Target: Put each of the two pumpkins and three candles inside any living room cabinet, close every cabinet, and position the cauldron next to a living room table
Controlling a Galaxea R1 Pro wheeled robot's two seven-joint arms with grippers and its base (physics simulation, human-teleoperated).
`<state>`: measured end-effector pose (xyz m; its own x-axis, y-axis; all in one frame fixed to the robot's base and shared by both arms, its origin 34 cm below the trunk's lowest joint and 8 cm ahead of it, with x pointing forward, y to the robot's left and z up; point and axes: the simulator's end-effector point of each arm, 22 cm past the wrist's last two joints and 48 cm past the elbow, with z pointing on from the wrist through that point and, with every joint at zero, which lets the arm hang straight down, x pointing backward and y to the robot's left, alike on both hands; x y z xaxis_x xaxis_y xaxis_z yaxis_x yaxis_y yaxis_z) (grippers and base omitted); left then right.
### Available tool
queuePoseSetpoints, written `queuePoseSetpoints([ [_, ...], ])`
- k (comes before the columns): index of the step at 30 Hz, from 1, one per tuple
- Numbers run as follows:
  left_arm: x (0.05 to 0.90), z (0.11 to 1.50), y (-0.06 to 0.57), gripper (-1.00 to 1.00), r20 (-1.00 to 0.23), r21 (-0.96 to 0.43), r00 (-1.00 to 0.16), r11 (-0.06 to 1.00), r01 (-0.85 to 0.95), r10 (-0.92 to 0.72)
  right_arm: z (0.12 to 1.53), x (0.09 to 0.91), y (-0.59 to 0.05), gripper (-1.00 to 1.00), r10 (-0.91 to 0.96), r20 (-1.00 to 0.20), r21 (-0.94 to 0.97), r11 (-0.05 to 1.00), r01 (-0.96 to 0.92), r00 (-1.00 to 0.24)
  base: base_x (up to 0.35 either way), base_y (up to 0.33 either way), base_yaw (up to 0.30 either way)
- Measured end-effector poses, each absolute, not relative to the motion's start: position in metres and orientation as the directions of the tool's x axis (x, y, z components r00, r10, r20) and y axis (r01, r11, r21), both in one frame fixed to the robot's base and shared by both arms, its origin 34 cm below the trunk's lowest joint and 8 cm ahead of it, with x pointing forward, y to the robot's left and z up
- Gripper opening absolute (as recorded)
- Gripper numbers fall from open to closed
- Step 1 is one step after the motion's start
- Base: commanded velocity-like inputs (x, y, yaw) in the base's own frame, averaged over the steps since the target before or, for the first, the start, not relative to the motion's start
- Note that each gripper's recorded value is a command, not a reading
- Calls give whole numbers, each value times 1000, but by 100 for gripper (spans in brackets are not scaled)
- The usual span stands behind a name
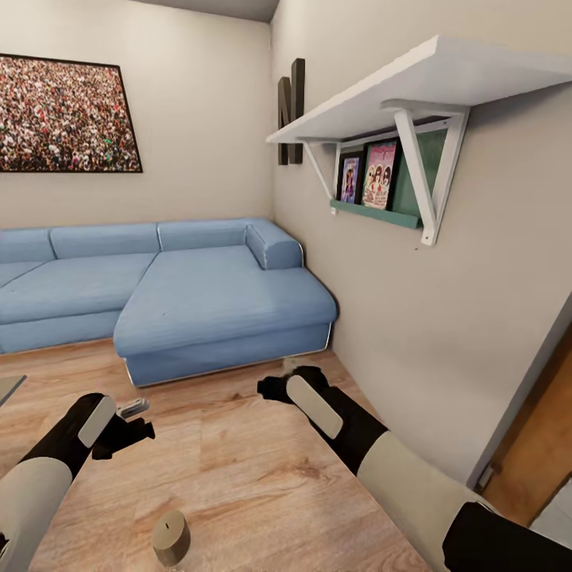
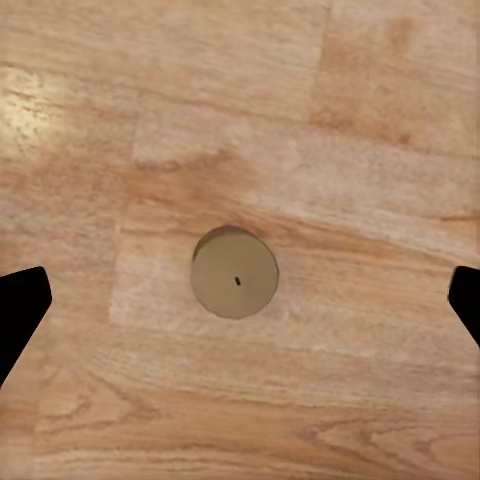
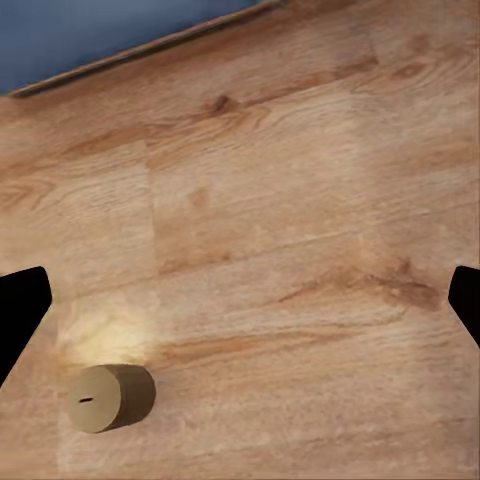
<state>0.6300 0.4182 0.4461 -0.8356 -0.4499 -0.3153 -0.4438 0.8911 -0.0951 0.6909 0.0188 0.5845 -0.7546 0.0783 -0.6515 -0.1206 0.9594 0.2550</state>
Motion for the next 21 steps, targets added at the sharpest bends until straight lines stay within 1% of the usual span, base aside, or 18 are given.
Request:
queuePoseSetpoints([
  [6, 627, 433, 419, 100, -319, -93, -834, 891, -445, -450, 625, 676, 49, 100, 86, -726, 307, 928, -210, -682, 0, 0, 0],
  [12, 625, 420, 420, 100, -326, -93, -831, 891, -445, -450, 638, 659, 51, 100, 71, -784, 257, 941, -219, -616, 0, 0, 0],
  [21, 626, 402, 421, 100, -314, -82, -835, 889, -450, -452, 631, 659, 52, 100, 77, -782, 258, 943, -210, -618, 0, 0, 0],
])
